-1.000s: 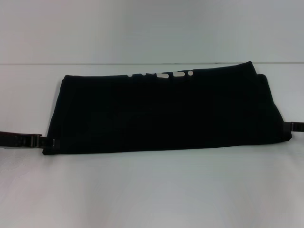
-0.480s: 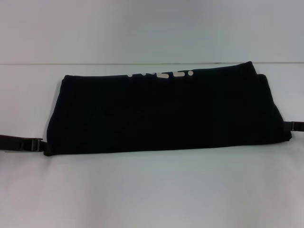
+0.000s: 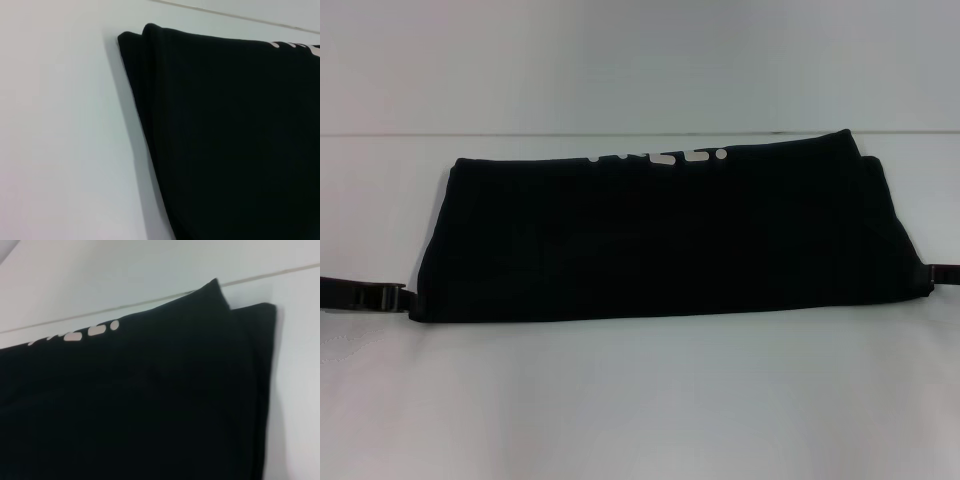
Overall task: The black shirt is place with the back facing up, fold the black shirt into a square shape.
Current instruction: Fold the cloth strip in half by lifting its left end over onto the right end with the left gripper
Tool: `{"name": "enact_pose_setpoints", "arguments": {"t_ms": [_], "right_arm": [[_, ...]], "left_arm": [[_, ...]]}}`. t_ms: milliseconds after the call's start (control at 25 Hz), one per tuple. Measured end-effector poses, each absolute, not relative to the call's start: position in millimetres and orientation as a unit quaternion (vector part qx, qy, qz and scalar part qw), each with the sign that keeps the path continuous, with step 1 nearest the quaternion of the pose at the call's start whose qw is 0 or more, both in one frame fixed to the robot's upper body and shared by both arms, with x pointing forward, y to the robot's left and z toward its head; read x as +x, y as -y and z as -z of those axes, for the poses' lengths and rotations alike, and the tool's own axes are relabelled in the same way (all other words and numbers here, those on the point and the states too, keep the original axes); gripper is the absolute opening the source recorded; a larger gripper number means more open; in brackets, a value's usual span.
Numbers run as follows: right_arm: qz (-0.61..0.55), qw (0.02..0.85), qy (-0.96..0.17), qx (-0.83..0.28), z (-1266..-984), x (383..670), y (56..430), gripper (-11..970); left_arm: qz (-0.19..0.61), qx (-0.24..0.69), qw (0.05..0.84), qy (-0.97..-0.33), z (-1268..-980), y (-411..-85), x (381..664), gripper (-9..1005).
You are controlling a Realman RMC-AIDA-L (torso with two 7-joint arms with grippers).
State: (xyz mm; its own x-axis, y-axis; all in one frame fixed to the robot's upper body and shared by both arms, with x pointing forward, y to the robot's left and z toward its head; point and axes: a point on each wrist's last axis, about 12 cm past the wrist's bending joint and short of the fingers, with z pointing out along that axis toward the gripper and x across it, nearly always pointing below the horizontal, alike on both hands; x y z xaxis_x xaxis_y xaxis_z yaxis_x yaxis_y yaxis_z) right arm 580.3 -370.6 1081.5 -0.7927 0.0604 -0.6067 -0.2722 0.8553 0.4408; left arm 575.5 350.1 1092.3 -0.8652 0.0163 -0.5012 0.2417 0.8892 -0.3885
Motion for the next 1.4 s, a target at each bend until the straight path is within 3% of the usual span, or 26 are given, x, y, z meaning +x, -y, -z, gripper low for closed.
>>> {"name": "enact_pose_setpoints", "arguments": {"t_ms": [200, 600, 840, 1080, 1400], "right_arm": [[-0.256, 0.319, -0.910, -0.062, -1077.7, 585.4, 359.4, 643], [-0.245, 0.314, -0.914, -0.074, -1071.9, 588.6, 349.5, 419], [-0.246, 0.314, -0.914, -0.072, -1070.2, 586.3, 351.0, 172], [-0.244, 0.317, -0.914, -0.069, -1069.3, 585.2, 352.6, 6], [-0.246, 0.323, -0.912, -0.054, -1066.6, 578.9, 360.1, 6]], "left_arm": [[0.226, 0.071, 0.250, -0.939, -1092.7, -348.8, 576.5, -2], [0.226, 0.073, 0.252, -0.938, -1092.4, -348.5, 577.0, -1], [0.226, 0.074, 0.252, -0.938, -1092.6, -348.2, 577.3, -1], [0.225, 0.072, 0.252, -0.938, -1092.0, -348.9, 576.6, -1], [0.224, 0.058, 0.263, -0.937, -1094.2, -358.8, 573.5, -1]]}}
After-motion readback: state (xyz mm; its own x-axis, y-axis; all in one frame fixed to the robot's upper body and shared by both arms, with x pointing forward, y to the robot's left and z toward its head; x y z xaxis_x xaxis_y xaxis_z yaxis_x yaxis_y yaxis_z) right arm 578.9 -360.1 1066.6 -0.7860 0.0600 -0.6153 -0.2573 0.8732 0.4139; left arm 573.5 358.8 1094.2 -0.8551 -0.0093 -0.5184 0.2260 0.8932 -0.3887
